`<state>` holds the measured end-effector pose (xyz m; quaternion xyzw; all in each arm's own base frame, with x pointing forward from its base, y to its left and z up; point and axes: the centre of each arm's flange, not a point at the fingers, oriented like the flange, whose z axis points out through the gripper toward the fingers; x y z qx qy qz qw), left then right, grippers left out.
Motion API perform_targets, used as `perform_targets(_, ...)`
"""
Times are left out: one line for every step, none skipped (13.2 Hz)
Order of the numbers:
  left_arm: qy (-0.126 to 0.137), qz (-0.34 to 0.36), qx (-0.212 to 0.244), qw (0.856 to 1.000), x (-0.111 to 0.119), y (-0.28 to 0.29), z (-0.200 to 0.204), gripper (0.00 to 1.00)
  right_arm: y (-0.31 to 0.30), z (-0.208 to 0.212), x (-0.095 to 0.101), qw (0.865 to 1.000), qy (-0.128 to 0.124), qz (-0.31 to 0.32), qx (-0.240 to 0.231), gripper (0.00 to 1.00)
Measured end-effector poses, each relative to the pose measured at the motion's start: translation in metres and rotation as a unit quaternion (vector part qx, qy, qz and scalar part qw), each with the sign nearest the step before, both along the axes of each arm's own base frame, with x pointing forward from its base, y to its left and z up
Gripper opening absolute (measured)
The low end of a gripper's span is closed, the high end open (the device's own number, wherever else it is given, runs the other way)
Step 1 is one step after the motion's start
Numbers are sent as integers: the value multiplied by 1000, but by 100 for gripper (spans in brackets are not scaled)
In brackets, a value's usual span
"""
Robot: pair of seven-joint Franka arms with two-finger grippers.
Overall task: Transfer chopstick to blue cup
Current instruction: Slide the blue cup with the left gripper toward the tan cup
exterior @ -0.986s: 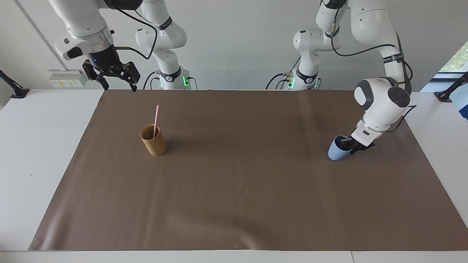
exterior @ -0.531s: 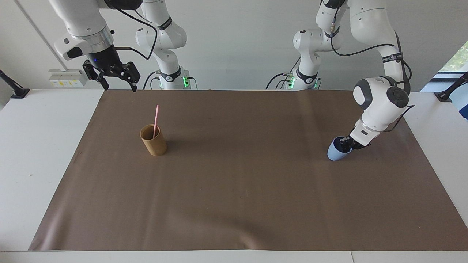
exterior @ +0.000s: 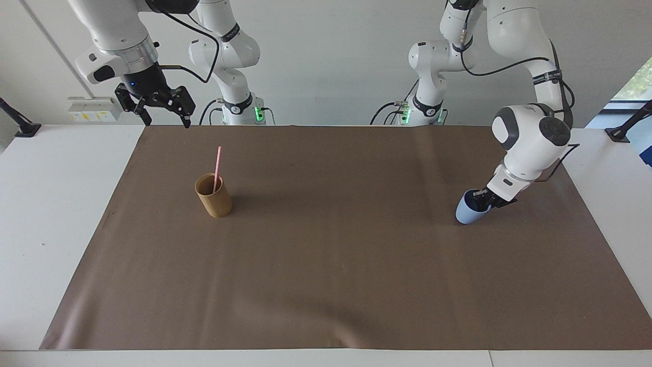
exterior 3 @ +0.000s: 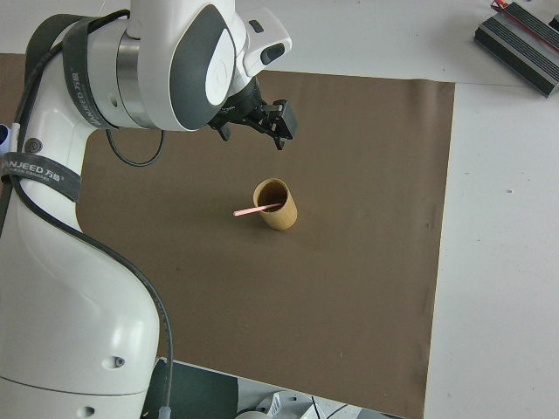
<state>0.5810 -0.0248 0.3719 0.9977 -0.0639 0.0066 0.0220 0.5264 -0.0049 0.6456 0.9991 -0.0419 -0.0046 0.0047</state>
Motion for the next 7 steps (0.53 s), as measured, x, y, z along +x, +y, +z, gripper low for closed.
perform_targets(-4, -6, -1, 1000, 0, -18, 6, 5, 0, 0, 0, 1000, 0, 0, 0, 100)
perform_targets(-7, -8, -1, 1000, -1, -39, 9, 5, 0, 0, 0, 1000, 0, 0, 0, 100)
perform_targets(-8, -9, -2, 1000, -3, -62, 10, 5, 0, 0, 0, 1000, 0, 0, 0, 100)
perform_targets(-8, -9, -3, 1000, -7, -86, 12, 5, 0, 0, 0, 1000, 0, 0, 0, 100)
perform_targets(-9, -6, -5, 1000, -12, -118, 13, 5, 0, 0, 0, 1000, 0, 0, 0, 100)
perform_targets(-9, -4, -6, 1000, -21, -151, 15, 5, 0, 0, 0, 1000, 0, 0, 0, 100)
perform_targets(-8, -2, -8, 1000, -33, -188, 16, 5, 0, 0, 0, 1000, 0, 0, 0, 100)
